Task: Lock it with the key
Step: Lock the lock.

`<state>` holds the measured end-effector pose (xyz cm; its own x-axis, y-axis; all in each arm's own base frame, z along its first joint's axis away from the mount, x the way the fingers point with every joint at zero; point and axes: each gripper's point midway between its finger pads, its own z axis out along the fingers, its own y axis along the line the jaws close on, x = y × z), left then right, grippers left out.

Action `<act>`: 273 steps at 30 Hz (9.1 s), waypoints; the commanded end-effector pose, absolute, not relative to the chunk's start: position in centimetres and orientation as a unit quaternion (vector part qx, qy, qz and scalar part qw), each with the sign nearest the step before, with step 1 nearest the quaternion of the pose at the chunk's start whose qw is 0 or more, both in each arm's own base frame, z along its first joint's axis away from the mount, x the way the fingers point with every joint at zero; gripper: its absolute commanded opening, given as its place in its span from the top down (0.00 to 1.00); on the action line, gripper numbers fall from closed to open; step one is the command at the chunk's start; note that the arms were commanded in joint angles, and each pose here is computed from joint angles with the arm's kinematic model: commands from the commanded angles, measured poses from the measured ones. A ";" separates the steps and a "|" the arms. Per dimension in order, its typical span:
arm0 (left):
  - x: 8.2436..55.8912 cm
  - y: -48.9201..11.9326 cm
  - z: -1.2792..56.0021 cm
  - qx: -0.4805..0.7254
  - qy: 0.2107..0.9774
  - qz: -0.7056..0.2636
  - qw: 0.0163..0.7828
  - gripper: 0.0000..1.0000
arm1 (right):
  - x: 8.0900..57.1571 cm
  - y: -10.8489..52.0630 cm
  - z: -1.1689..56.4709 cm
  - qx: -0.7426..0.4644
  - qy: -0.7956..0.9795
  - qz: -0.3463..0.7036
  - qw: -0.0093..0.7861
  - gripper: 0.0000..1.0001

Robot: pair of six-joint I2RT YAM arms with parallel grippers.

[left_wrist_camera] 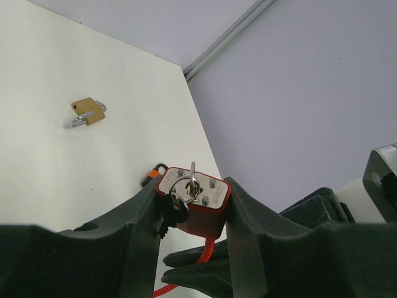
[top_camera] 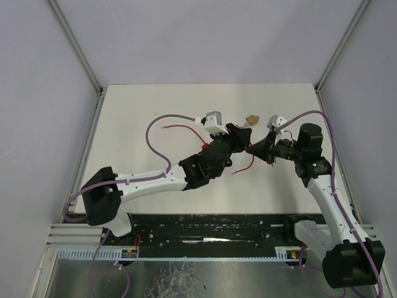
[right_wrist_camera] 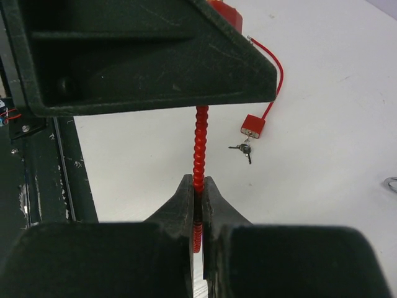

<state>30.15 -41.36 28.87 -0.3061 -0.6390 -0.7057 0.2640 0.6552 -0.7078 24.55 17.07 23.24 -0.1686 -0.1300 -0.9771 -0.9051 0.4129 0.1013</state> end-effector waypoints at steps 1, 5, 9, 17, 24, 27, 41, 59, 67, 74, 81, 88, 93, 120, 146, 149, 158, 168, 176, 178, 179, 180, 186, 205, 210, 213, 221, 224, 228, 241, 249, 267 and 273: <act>30.1 -41.0 30.5 -0.118 0.684 -0.420 0.584 0.84 | 23.4 17.8 25.4 -0.430 0.612 0.392 0.536 1.00; 29.5 -41.0 31.1 -0.087 0.672 -0.457 0.576 0.89 | 22.9 17.9 25.5 -0.433 0.606 0.402 0.532 0.89; 29.0 -40.7 31.7 -0.061 0.659 -0.492 0.566 0.92 | 22.4 18.2 25.8 -0.431 0.600 0.422 0.526 0.65; 27.7 -40.4 33.0 0.012 0.616 -0.568 0.546 0.96 | 22.1 18.7 26.1 -0.407 0.602 0.464 0.507 0.47; 26.6 -41.3 34.0 0.056 0.589 -0.602 0.536 0.96 | 22.7 18.8 25.4 -0.381 0.618 0.483 0.490 0.48; 26.5 -41.8 34.0 0.063 0.587 -0.608 0.531 0.96 | 22.7 18.9 25.4 -0.376 0.616 0.491 0.488 0.54; 26.9 -42.0 33.4 0.062 0.596 -0.605 0.524 0.59 | 22.4 18.8 27.1 -0.379 0.605 0.494 0.496 1.00; 27.0 -34.0 30.0 -0.062 0.663 -0.513 0.542 0.02 | 25.4 16.2 26.2 -0.366 0.644 0.372 0.559 1.00; 25.9 -36.4 30.9 -0.046 0.671 -0.503 0.543 0.09 | 25.6 15.8 26.0 -0.375 0.641 0.347 0.572 1.00; 27.1 -39.3 30.8 -0.067 0.686 -0.480 0.543 0.21 | 25.6 15.9 25.9 -0.377 0.641 0.347 0.571 1.00; 29.2 -41.2 29.9 -0.096 0.706 -0.448 0.540 0.34 | 25.6 15.9 25.9 -0.378 0.640 0.349 0.571 1.00; 29.9 -42.1 29.9 -0.099 0.709 -0.442 0.540 0.48 | 25.7 15.9 25.8 -0.378 0.641 0.347 0.571 1.00; 29.9 -42.3 30.0 -0.098 0.710 -0.445 0.537 0.57 | 25.8 15.8 25.7 -0.378 0.641 0.342 0.573 1.00; 28.6 -43.2 29.8 -0.103 0.714 -0.478 0.501 0.44 | 26.4 15.4 25.5 -0.369 0.652 0.327 0.577 1.00; 31.1 -43.8 29.8 -0.108 0.724 -0.445 0.517 0.62 | 25.7 15.8 25.3 -0.398 0.635 0.313 0.583 1.00; 31.2 -43.3 30.0 -0.115 0.720 -0.441 0.523 0.50 | 25.8 15.7 25.2 -0.396 0.637 0.314 0.582 1.00; 31.9 -42.8 30.3 -0.127 0.716 -0.428 0.536 0.53 | 25.8 15.8 25.0 -0.396 0.638 0.315 0.580 1.00; 31.9 -42.9 30.4 -0.109 0.715 -0.430 0.540 0.90 | 25.3 16.2 24.7 -0.408 0.631 0.325 0.574 1.00; 30.9 -42.6 33.0 -0.030 0.671 -0.482 0.562 1.00 | 23.7 16.8 25.1 -0.434 0.609 0.351 0.563 0.76; 30.3 -42.3 34.2 0.008 0.651 -0.511 0.561 1.00 | 23.1 16.9 25.5 -0.444 0.600 0.352 0.565 0.61; 29.9 -42.2 34.8 0.034 0.639 -0.525 0.561 1.00 | 22.7 17.0 25.7 -0.449 0.595 0.354 0.565 0.55; 29.6 -41.8 35.4 0.054 0.626 -0.535 0.564 1.00 | 22.1 17.0 25.9 -0.457 0.587 0.355 0.565 0.50; 26.5 -38.8 38.5 0.208 0.536 -0.589 0.568 1.00 | 18.7 17.3 27.0 -0.505 0.536 0.370 0.566 0.22; 19.1 -33.8 41.1 0.337 0.367 -0.584 0.641 1.00 | 16.7 17.3 30.2 -0.433 0.539 0.404 0.600 0.00; 18.5 -33.7 41.1 0.332 0.351 -0.568 0.667 1.00 | 16.3 17.4 30.1 -0.418 0.540 0.423 0.595 0.00; 18.1 -33.5 41.1 0.343 0.336 -0.560 0.675 1.00 | 16.0 17.4 29.6 -0.436 0.530 0.418 0.595 0.00; 17.8 -32.3 40.4 0.375 0.305 -0.492 0.724 1.00 | 16.7 16.9 28.7 -0.433 0.532 0.374 0.625 0.01; 17.6 -32.7 40.0 0.395 0.281 -0.476 0.734 1.00 | 19.4 16.0 29.0 -0.344 0.583 0.378 0.632 0.00; 17.5 -33.7 40.2 0.420 0.245 -0.456 0.745 1.00 | 22.5 15.6 29.7 -0.192 0.629 0.458 0.598 0.00; 16.9 -34.5 40.7 0.395 0.177 -0.415 0.800 1.00 | 27.0 11.9 26.4 0.120 0.659 0.538 0.512 0.00; 16.0 -36.8 40.6 0.396 0.170 -0.422 0.798 1.00 | 26.8 12.6 26.4 0.123 0.661 0.565 0.479 0.00; 16.0 -39.0 41.4 0.368 0.162 -0.436 0.805 1.00 | 25.8 13.0 28.0 0.109 0.628 0.599 0.484 0.00; 16.4 -39.6 41.8 0.350 0.163 -0.437 0.813 1.00 | 25.6 12.9 28.4 0.105 0.619 0.600 0.496 0.00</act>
